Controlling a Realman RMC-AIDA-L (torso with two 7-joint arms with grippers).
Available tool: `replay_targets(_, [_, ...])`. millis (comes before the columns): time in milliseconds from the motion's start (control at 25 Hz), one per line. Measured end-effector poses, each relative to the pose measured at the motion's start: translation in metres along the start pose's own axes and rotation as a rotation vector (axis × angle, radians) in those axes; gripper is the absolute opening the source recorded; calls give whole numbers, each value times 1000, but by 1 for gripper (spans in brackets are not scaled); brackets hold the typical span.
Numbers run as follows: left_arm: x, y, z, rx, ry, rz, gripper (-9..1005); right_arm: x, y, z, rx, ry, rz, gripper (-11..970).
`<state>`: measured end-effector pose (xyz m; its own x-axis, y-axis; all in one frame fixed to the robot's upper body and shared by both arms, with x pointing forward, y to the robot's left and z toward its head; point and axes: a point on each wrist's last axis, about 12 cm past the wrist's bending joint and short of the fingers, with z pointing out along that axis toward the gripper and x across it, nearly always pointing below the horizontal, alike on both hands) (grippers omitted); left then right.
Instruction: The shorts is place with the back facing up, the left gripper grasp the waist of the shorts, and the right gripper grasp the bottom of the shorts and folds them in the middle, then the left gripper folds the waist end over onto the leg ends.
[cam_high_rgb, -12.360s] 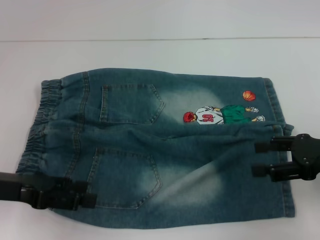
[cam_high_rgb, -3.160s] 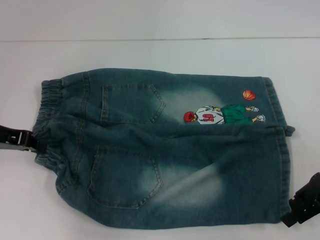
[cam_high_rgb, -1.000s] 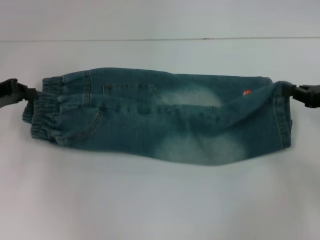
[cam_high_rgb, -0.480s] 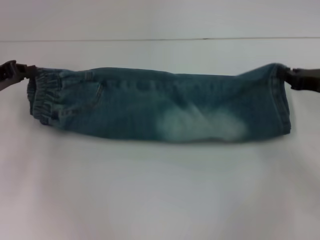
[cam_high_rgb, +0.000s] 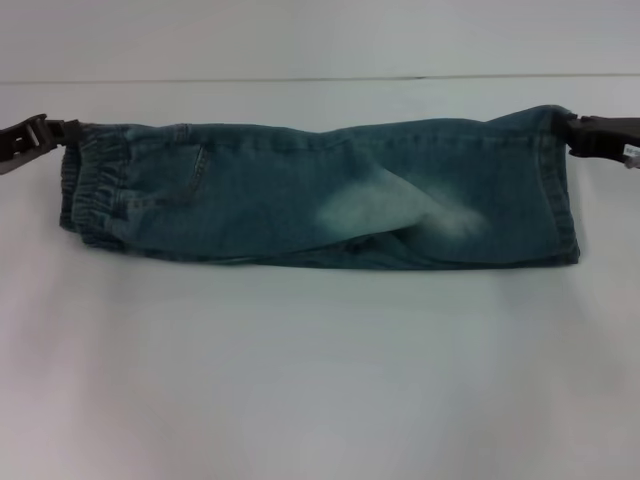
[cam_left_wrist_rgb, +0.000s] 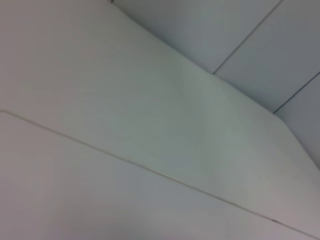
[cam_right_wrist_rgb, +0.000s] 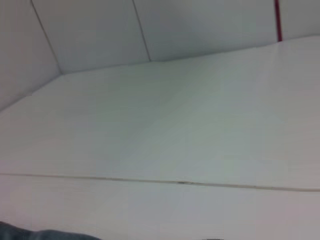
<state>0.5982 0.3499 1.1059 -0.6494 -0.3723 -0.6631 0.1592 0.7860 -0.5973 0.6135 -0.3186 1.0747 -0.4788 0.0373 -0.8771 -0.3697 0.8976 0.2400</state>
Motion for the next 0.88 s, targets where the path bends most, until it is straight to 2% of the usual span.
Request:
replay_targets(320, [6,1,9,-16,1,51,13,3,7,15,40,42,-44,7])
replay_targets(600, [8,-6,18,-6,-12,97,30,4,10,19,45,48,-44,9])
replay_targets(640, [9,-7,19,-10,-18,105,32,4,10,19,44,48,-45,43])
replay_targets(880, [11,2,16,-65,-48,102,195,9,10,15,33,44,-25,256])
